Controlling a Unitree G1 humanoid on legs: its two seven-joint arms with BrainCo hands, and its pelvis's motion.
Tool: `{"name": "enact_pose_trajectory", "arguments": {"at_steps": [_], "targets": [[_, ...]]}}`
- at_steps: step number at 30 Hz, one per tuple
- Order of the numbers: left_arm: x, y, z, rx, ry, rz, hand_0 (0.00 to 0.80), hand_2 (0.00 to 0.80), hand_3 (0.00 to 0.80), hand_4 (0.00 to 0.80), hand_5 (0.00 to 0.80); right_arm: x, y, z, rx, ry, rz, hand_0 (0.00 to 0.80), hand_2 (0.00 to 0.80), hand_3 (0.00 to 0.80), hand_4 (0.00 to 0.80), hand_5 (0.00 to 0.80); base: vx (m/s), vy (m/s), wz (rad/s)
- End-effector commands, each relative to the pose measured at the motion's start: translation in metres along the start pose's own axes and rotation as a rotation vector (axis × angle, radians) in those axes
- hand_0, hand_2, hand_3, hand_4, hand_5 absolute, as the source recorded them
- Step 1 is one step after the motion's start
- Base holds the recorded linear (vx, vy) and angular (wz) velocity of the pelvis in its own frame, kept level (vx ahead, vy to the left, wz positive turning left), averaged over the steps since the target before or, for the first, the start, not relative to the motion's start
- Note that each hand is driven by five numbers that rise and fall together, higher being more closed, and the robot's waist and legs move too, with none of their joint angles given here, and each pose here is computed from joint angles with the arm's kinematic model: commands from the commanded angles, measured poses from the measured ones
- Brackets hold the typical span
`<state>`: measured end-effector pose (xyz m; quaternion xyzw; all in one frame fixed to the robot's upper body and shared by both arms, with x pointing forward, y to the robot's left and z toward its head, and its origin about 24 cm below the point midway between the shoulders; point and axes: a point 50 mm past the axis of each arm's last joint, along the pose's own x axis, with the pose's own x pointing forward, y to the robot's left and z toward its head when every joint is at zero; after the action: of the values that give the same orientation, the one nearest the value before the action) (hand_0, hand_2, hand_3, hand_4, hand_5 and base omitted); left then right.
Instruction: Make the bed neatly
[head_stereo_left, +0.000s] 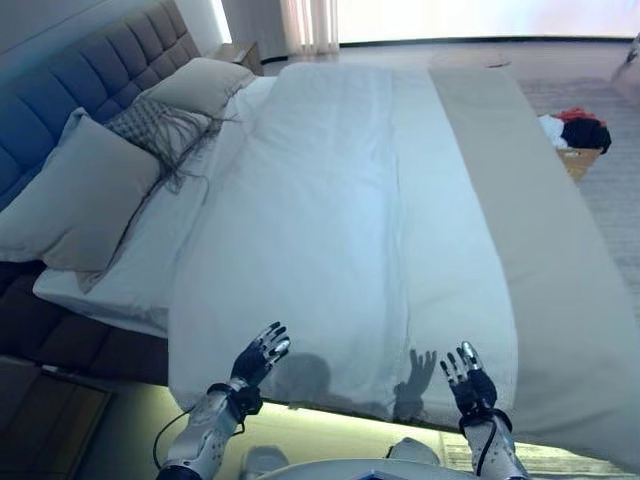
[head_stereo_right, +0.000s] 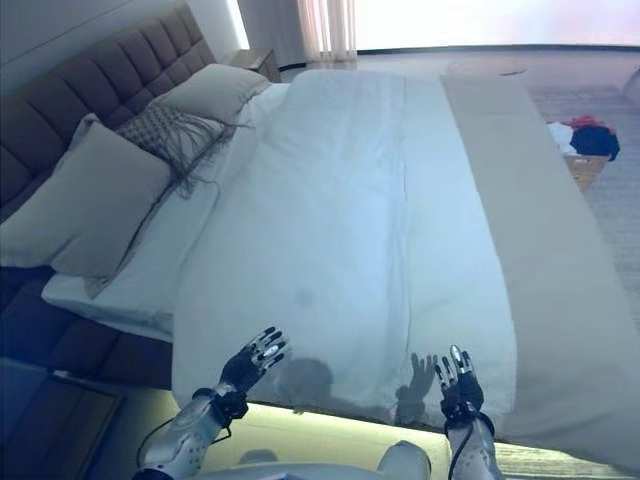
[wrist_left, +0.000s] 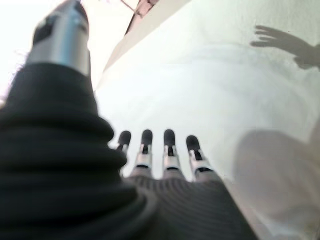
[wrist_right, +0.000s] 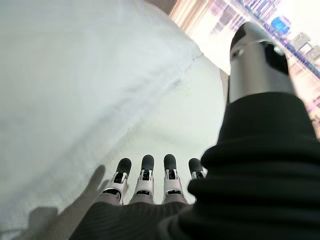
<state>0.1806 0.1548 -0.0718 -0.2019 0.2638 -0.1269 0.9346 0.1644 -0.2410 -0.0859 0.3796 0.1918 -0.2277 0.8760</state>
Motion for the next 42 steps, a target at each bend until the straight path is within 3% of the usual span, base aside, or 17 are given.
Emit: {"name": "enact_pose_trajectory", "arguments": {"at_steps": [1,4,8,15,19,23,30,35,42], "targets": [[0.006,-0.014,0.046,0.102,-0.177,-0.106,0.000,0.000,0.000,0.000,0.000,0.013,0.038,0.025,0.009,-0.103,0.122,0.000,0.000,0.000,0.000,0.000,0.111,0.827,0.13],[0.001,-0.007,0.047,0.174,-0.149,-0.087,0.000,0.000,0.000,0.000,0.000,0.012,0.037,0.021,0.051,-0.078,0.093,0.000,0.000,0.000,0.000,0.000,0.175,0.414,0.04],[-0.018,0.019,0.050,0.307,-0.175,0.050,0.000,0.000,0.000,0.000,0.000,0.012,0.040,0.002,0.098,-0.018,0.180,0.000,0.000,0.000,0.000,0.000,0.099,0.234,-0.44],[-0.006,0.026,0.103,0.978,-0.403,0.347,0.000,0.000,0.000,0.000,0.000,0.015,0.046,-0.006,0.059,0.029,0.194,0.000,0.000,0.000,0.000,0.000,0.011,0.070,-0.28],[0.014,0.002,0.139,1.356,-0.582,0.412,0.000,0.000,0.000,0.000,0.000,0.020,0.053,0.003,0.015,0.017,0.217,0.000,0.000,0.000,0.000,0.000,-0.097,0.044,-0.05],[0.032,-0.014,0.154,1.540,-0.702,0.497,0.000,0.000,0.000,0.000,0.000,0.029,0.068,0.025,-0.024,-0.037,0.245,0.000,0.000,0.000,0.000,0.000,-0.180,0.155,0.01],[0.057,-0.022,0.154,1.706,-0.701,0.649,0.000,0.000,0.000,0.000,0.000,0.037,0.085,0.062,-0.151,-0.104,0.332,0.000,0.000,0.000,0.000,0.000,-0.085,0.211,-0.05],[0.069,-0.018,0.160,1.754,-0.657,0.782,0.000,0.000,0.000,0.000,0.000,0.042,0.135,0.084,-0.199,-0.169,0.477,0.000,0.000,0.000,0.000,0.000,-0.107,0.116,-0.09],[0.068,0.000,0.169,1.847,-0.562,0.950,0.000,0.000,0.000,0.000,0.000,0.035,0.172,0.092,-0.234,-0.220,0.601,0.000,0.000,0.000,0.000,0.000,-0.031,0.080,-0.16]]}}
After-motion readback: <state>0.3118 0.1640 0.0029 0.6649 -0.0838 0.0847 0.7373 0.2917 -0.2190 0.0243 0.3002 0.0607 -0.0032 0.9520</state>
